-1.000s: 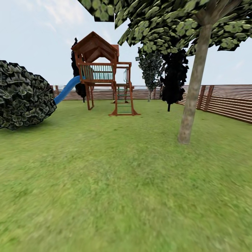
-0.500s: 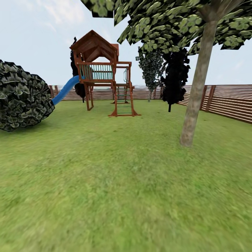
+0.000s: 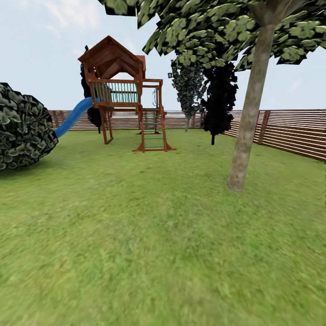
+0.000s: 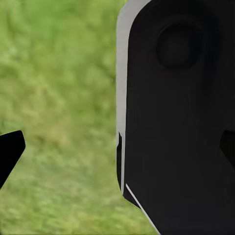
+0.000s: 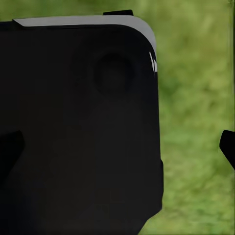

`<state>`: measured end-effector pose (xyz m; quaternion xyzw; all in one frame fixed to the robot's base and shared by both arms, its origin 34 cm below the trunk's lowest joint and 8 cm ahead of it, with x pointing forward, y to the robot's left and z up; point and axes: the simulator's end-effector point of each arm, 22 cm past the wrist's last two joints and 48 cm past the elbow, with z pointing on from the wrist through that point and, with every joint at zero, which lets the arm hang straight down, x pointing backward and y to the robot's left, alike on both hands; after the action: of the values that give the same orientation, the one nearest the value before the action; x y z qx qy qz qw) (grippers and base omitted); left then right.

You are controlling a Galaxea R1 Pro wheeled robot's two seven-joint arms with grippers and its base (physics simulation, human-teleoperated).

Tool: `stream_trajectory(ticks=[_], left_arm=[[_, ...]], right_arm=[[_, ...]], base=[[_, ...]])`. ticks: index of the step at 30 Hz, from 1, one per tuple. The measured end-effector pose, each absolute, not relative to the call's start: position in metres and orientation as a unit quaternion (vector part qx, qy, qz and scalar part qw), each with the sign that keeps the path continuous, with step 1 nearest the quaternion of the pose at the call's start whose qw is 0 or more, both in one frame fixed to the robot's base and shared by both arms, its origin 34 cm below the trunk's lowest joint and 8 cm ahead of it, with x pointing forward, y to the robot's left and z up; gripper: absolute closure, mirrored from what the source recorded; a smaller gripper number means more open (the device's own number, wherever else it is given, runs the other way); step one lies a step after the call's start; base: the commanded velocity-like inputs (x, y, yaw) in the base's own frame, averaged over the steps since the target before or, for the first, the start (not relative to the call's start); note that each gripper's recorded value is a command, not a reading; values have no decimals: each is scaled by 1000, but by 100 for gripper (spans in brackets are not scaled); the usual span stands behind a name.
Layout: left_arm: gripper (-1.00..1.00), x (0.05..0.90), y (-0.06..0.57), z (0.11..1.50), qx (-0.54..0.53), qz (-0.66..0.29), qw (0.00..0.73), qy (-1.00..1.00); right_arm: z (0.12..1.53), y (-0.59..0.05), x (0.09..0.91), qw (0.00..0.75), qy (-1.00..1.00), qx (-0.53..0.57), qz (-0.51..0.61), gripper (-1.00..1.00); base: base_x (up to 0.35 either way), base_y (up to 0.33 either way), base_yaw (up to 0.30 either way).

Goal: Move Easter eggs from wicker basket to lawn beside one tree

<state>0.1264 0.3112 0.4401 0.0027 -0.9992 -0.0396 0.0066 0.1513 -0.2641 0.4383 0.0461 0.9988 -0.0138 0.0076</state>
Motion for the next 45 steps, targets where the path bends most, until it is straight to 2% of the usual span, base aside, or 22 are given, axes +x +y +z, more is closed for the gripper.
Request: stream_trajectory(ticks=[45], left_arm=[[-100,126,311,440,3,-40,7,-999]], right_arm=[[438,-264,151,7,999,46,-14,-100]], base=[[328,0,-2]])
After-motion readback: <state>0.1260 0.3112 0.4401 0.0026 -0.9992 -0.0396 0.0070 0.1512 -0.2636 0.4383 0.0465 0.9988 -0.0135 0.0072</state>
